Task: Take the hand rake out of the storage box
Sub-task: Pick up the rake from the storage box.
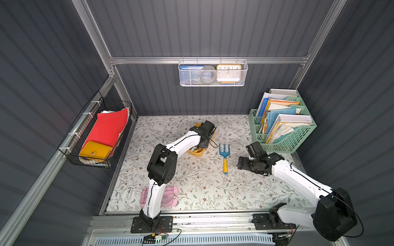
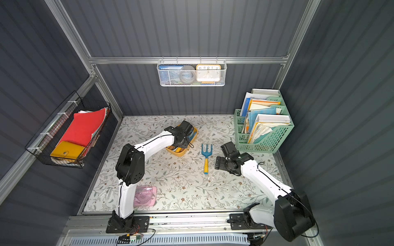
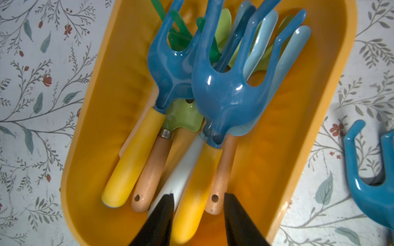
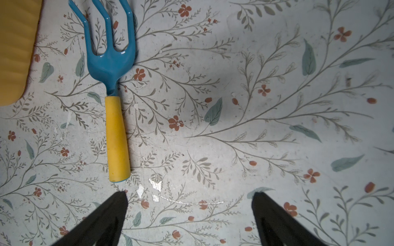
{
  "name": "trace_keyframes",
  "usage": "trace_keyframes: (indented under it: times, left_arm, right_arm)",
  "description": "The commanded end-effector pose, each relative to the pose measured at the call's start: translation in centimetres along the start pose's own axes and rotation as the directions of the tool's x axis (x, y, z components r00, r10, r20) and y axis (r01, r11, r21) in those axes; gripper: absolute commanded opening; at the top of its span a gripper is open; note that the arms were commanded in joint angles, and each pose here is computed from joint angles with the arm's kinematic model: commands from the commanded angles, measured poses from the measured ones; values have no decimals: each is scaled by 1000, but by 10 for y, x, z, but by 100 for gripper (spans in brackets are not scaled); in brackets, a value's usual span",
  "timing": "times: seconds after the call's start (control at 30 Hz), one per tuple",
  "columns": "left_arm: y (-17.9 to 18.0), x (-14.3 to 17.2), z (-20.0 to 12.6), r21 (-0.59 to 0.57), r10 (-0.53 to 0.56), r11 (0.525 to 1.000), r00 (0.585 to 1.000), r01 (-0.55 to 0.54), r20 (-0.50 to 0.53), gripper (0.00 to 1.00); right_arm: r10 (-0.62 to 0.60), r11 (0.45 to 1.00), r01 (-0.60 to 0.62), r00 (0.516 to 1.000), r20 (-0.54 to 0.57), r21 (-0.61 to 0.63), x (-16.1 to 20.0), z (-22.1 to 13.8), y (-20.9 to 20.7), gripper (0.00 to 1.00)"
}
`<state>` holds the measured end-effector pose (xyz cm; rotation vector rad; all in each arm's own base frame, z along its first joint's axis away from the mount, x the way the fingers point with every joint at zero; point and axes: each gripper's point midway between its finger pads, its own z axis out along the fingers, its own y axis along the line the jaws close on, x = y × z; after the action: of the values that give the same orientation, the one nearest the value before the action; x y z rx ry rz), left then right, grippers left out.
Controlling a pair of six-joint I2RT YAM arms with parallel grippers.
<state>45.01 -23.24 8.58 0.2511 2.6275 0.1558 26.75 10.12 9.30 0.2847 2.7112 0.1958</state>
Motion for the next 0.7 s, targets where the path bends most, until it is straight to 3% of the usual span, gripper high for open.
trace_keyframes:
  times: [0.0,0.67]
  left_arm:
    - [2,6,7,7,41,999,998,-40,-49,44]
    - [1,16,35,15,54,999,993,-52,-101,42]
  right_arm:
    - [-7,1000,7,1000,10,-8,-6,-4,6,96]
    - [-14,1000,14,1000,-4,-12,-5,0,10,96]
